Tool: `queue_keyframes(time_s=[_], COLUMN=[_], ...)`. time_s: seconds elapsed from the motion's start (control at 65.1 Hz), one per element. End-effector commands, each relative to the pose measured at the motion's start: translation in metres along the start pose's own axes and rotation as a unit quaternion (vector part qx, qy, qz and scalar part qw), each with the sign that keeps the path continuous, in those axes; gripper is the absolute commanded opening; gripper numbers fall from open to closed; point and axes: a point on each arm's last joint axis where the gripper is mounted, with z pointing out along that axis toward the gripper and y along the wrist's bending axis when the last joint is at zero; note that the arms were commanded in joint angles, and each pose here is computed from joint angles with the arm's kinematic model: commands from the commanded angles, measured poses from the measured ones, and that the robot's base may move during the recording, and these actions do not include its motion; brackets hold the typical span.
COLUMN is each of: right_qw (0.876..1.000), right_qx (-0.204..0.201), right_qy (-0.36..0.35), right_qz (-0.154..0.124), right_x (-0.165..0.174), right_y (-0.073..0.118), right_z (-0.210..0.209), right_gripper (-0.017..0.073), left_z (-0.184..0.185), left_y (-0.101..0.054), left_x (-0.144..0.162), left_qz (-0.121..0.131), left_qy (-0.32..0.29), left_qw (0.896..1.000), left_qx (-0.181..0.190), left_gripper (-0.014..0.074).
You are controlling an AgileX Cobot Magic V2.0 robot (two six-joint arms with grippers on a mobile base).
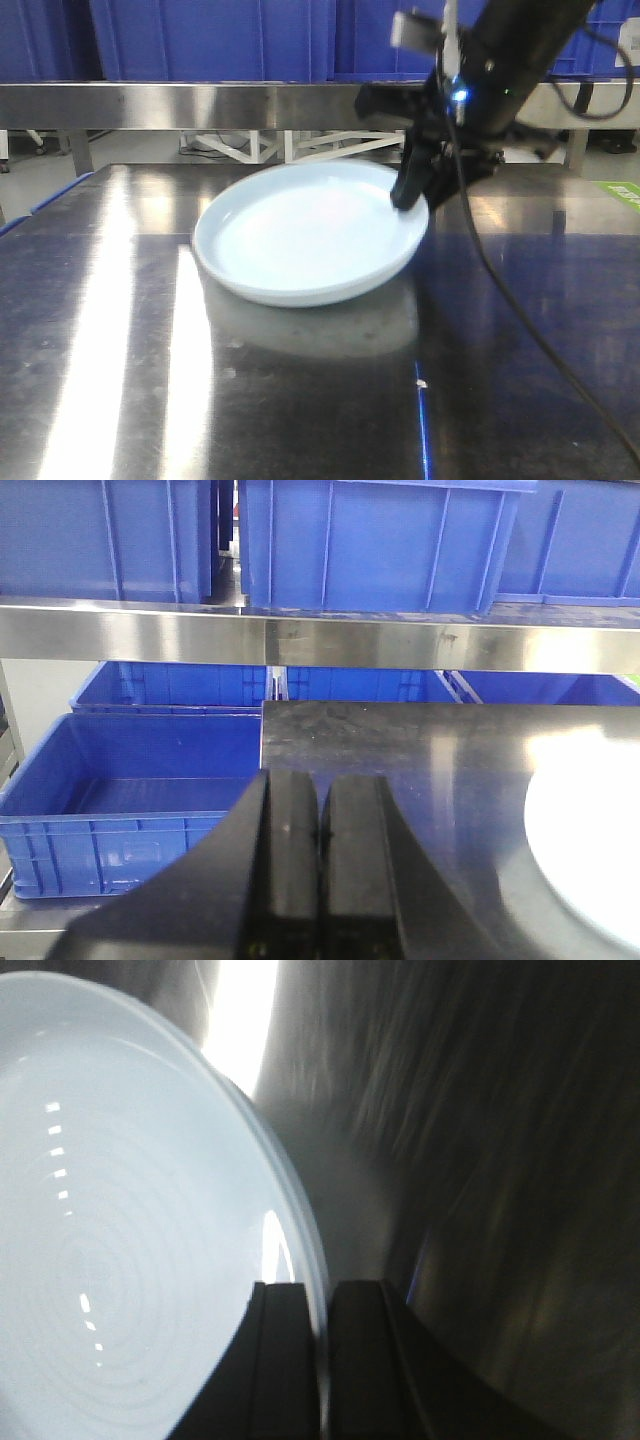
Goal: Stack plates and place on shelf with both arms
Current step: 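Lift the stacked plates off the table with the right gripper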
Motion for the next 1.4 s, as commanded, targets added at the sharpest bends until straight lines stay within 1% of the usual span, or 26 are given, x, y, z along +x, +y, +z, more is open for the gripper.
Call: queue_keyframes(time_s=[0.0, 0.077, 0.184, 0.276, 0.43, 0.507, 0.553, 0.645, 0.814, 1.014, 1.136, 1.213, 1.244, 1.259, 1.321, 1.382], right_qw=[0.992, 0.984, 0.972, 0.96, 0.943, 0.94, 0.941, 0.938, 0.929, 0.914, 0.902, 0.895, 0.891, 0.891, 0.884, 0.88], right_qx=[-0.004, 0.001, -0.002, -0.002, -0.002, -0.002, -0.001, -0.002, 0.001, 0.014, 0.02, 0.018, 0.015, 0.015, 0.011, 0.009], right_qy=[-0.123, -0.171, -0.229, -0.276, -0.33, -0.339, -0.336, -0.343, -0.366, -0.404, -0.431, -0.444, -0.453, -0.452, -0.466, -0.473], right_qz=[-0.031, -0.044, -0.046, -0.044, -0.043, -0.044, -0.045, -0.048, -0.043, -0.032, -0.026, -0.028, -0.03, -0.03, -0.032, -0.034], right_x=[-0.023, -0.024, -0.018, -0.006, 0.022, 0.037, 0.049, 0.069, 0.104, 0.14, 0.16, 0.173, 0.179, 0.181, 0.191, 0.201], right_y=[0.012, 0.012, 0.013, 0.009, 0.004, 0.001, -0.001, -0.004, -0.013, -0.027, -0.033, -0.034, -0.034, -0.034, -0.034, -0.035], right_z=[-0.05, -0.067, -0.088, -0.101, -0.124, -0.133, -0.136, -0.149, -0.17, -0.191, -0.203, -0.208, -0.212, -0.211, -0.216, -0.218], right_gripper=[0.0048, 0.0048, 0.0048, 0.0048, 0.0048, 0.0048, 0.0048, 0.0048, 0.0048, 0.0048, 0.0048, 0.0048, 0.0048, 0.0048, 0.0048, 0.0048], left_z=[-0.001, -0.001, -0.001, -0.001, -0.001, -0.001, -0.001, -0.001, -0.001, -0.001, -0.001, -0.001, -0.001, -0.001, -0.001, -0.001], left_y=[0.002, 0.002, 0.002, 0.002, 0.002, 0.002, 0.002, 0.002, 0.002, 0.002, 0.002, 0.002, 0.002, 0.002, 0.002, 0.002], left_x=[-0.019, -0.019, -0.019, -0.019, -0.019, -0.019, -0.019, -0.019, -0.019, -0.019, -0.019, -0.019, -0.019, -0.019, -0.019, -0.019], left_qz=[-0.004, -0.004, -0.004, -0.004, -0.004, -0.004, -0.004, -0.004, -0.004, -0.004, -0.004, -0.004, -0.004, -0.004, -0.004, -0.004], left_qy=[-0.053, -0.053, -0.053, -0.053, -0.053, -0.053, -0.053, -0.053, -0.053, -0.053, -0.053, -0.053, -0.053, -0.053, -0.053, -0.053], left_qw=[0.999, 0.999, 0.999, 0.999, 0.999, 0.999, 0.999, 0.999, 0.999, 0.999, 0.999, 0.999, 0.999, 0.999, 0.999, 0.999], left_qx=[-0.011, -0.011, -0.011, -0.011, -0.011, -0.011, -0.011, -0.011, -0.011, -0.011, -0.011, -0.011, -0.011, -0.011, -0.011, -0.011], left_gripper=[0.0082, 0.0082, 0.0082, 0.0082, 0.0082, 0.0082, 0.0082, 0.0082, 0.0082, 0.0082, 0.0082, 0.0082, 0.0082, 0.0082, 0.0082, 0.0082])
